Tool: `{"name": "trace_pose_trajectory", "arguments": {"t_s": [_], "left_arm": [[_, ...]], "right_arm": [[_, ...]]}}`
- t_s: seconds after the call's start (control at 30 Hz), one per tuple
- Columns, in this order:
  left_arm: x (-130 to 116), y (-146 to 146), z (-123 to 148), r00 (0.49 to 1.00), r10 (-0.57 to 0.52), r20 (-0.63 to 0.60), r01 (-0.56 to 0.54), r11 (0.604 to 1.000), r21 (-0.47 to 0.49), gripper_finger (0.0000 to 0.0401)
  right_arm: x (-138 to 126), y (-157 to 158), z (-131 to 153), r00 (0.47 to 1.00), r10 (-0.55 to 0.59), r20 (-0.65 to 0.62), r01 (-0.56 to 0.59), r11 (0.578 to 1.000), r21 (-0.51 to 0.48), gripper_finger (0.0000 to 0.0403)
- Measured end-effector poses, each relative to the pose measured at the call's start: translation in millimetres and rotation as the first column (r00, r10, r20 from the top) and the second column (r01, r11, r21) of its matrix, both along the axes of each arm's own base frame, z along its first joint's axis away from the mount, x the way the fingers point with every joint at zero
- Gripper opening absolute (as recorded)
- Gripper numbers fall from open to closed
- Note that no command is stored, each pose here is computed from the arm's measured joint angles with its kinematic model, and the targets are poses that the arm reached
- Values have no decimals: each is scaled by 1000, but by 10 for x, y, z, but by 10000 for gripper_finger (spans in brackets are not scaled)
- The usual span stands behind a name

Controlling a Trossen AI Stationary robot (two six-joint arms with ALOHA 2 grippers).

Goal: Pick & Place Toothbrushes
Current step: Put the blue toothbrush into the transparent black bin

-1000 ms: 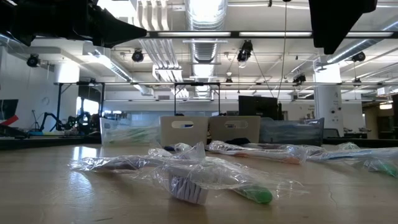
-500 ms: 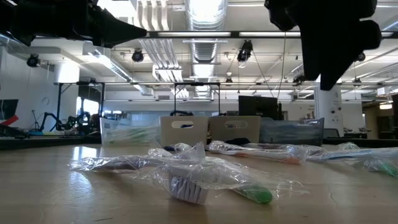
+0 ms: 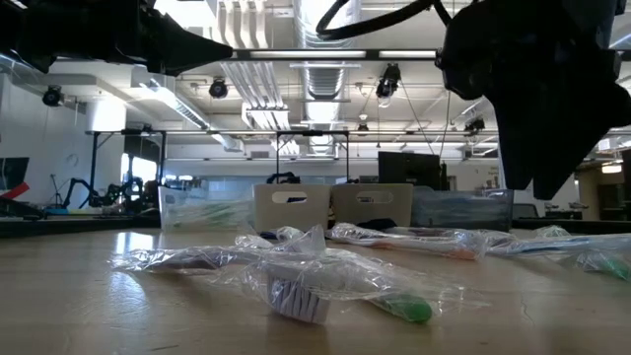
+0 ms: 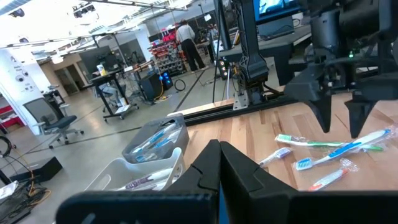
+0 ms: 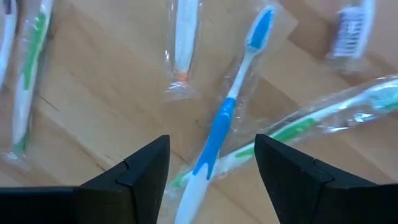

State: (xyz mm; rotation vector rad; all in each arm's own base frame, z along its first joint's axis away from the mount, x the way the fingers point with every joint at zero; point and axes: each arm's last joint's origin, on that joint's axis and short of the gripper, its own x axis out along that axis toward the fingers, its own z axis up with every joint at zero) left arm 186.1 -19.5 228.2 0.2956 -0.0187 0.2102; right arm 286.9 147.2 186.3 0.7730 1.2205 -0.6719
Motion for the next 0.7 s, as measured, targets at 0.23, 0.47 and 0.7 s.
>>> {"name": "trace_pose_trajectory", "arguments": {"t_s": [0.23,0.47,0.7], "left_arm": [[0,0,0,1000,0,0,0,1000,0,5],[0,0,-1,1000,0,0,0,1000,0,5],[0,0,-1,1000,0,0,0,1000,0,5]], "right_arm": [[-11,-3,-166,1000,3,31,-4,1000,27,213],[-70,-35,-295,1000,4,23,-5,1000,21,212],[-132,-70,-415,1000,-3,15,3,1000,17,224]]}}
